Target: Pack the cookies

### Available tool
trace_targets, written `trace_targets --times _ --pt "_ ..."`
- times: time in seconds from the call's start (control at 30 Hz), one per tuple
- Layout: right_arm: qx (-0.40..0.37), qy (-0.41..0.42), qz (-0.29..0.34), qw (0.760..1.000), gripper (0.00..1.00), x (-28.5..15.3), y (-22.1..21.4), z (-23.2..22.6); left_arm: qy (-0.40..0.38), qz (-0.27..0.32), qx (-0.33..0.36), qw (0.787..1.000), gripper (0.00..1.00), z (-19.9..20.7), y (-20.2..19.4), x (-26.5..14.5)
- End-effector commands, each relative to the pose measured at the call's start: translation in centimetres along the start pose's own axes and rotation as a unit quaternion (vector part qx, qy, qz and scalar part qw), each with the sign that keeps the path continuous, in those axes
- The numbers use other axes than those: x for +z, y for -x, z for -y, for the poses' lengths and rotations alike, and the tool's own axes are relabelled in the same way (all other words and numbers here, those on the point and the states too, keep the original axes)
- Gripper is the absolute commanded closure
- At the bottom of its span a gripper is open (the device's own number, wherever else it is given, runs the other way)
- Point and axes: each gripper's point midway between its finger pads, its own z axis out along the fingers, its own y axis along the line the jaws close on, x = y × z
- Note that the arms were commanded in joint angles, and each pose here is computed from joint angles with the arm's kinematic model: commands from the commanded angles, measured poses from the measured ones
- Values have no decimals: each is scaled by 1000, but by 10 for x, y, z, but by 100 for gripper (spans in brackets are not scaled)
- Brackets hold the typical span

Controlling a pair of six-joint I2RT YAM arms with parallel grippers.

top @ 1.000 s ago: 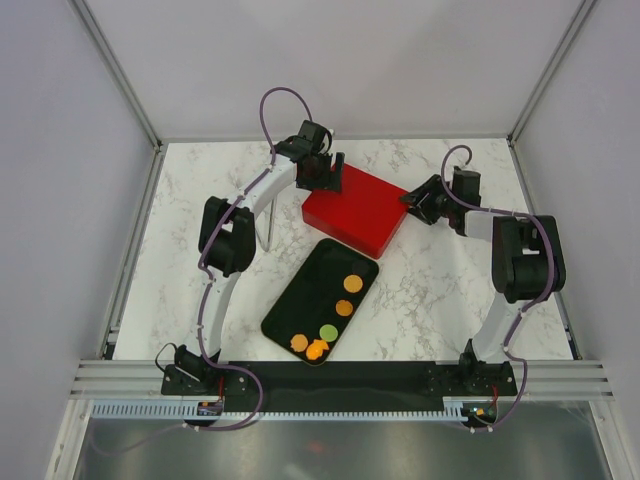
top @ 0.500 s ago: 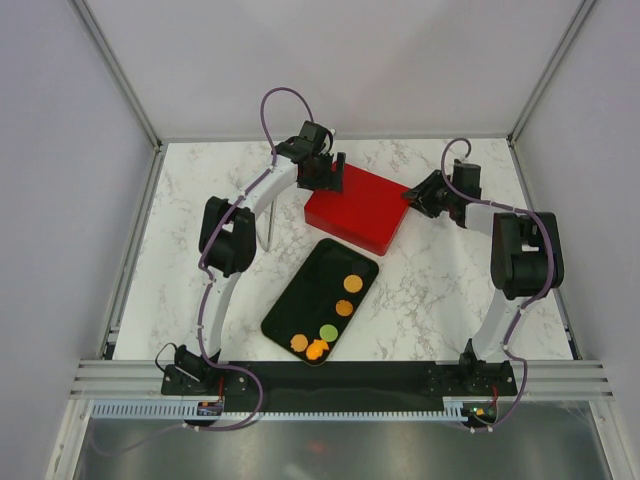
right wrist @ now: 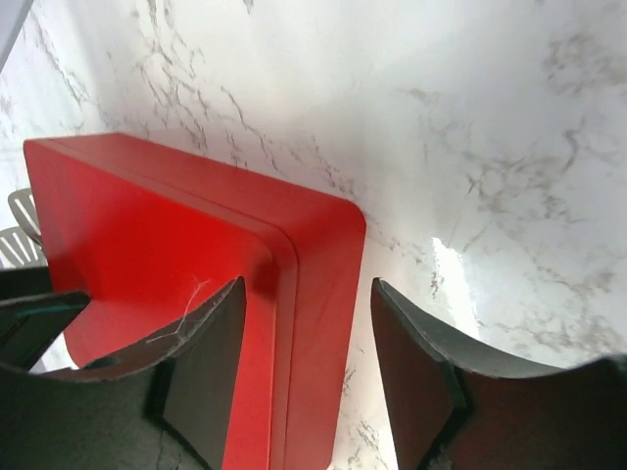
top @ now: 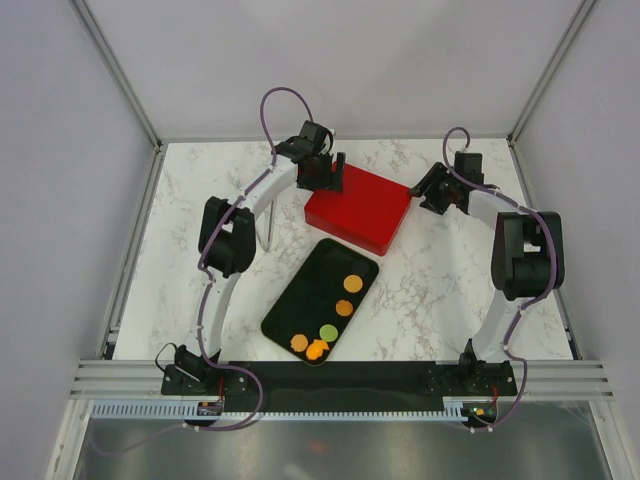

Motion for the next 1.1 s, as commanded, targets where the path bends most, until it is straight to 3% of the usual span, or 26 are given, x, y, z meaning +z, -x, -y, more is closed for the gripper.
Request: trace_targets --times 0.0,0.17,0.2,0.27,0.3,0.33,0.4,0.43,0.47,0.67,0.83,1.07 --pt "-27 -32 38 998 37 -25 40 -11 9 32 -9 999 15 10 20 -38" --pt "-47 8 93 994 27 -68 81 -60 22 130 -4 991 13 15 75 -100" --pt "-52 22 106 993 12 -85 86 -72 19 154 -2 988 13 19 86 -126" --pt "-60 39 121 990 2 -109 85 -84 19 155 -9 988 13 19 79 -138" --pt "-63 46 125 989 2 -118 82 -89 9 180 -10 984 13 26 85 -169" --pt "-64 46 121 990 2 -123 73 -85 13 159 -15 987 13 22 64 -162" --pt "-81 59 147 984 2 -154 70 -93 0 203 -16 979 14 31 64 -206" --pt "-87 52 142 985 2 -157 58 -84 -1 179 -18 984 14 28 34 -197" --pt "-97 62 165 979 2 -181 56 -91 -7 189 -19 982 14 29 29 -205" --pt "-141 67 182 971 2 -228 7 -70 -37 194 -28 980 14 26 -58 -253" --pt "-141 45 181 972 2 -236 -25 -41 -37 179 -22 983 14 12 -112 -264" --pt "-150 37 170 973 2 -231 -34 -30 -52 186 -4 981 13 10 -134 -288"
